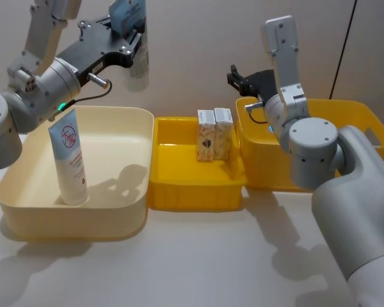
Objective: Bimanual collaborative sorting of washing and personal care products
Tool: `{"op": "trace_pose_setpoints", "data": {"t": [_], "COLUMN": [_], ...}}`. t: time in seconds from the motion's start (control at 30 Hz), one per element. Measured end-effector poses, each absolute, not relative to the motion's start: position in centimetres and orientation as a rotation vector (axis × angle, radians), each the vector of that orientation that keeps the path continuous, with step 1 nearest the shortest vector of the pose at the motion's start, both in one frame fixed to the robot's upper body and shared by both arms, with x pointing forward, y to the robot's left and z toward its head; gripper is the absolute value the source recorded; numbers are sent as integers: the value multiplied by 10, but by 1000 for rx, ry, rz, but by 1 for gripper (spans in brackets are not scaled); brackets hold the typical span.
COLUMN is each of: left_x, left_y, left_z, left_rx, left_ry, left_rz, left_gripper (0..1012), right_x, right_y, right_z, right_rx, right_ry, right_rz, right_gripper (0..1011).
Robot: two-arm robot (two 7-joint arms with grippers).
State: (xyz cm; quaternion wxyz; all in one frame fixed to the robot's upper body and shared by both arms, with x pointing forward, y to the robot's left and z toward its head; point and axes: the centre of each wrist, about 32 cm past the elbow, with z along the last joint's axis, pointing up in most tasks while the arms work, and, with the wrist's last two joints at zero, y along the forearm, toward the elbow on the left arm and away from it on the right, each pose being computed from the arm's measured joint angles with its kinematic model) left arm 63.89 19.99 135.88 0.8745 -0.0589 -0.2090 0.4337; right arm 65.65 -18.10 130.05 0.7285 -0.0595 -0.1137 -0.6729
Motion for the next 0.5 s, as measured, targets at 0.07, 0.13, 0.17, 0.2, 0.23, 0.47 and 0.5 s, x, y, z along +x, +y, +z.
{"op": "trace_pose_setpoints", "data": {"t": [0.07, 0.13, 0.17, 0.2, 0.23, 0.47, 0.5], "left_x": [639, 639, 639, 639, 639, 638, 639], "left_y": [200, 199, 199, 199, 199, 198, 197], "left_z": [1358, 1358, 1358, 1357, 1356, 1354, 1354], "left_rx": [-124, -125, -125, -124, -123, -120, -120], "left_ry": [-434, -430, -428, -425, -421, -407, -404], "left_rz": [904, 902, 902, 902, 902, 901, 900], "left_gripper": [262, 262, 261, 261, 262, 262, 262], "right_x": [656, 655, 655, 655, 654, 651, 651], "right_y": [-180, -178, -178, -177, -177, -176, -176], "right_z": [1300, 1300, 1300, 1300, 1301, 1302, 1302], "right_rx": [-129, -126, -125, -124, -122, -121, -121], "right_ry": [-252, -252, -252, -252, -252, -236, -234], "right_rz": [-1472, -1464, -1461, -1457, -1449, -1385, -1379], "right_gripper": [1001, 1001, 1001, 1001, 1001, 1001, 1001]}}
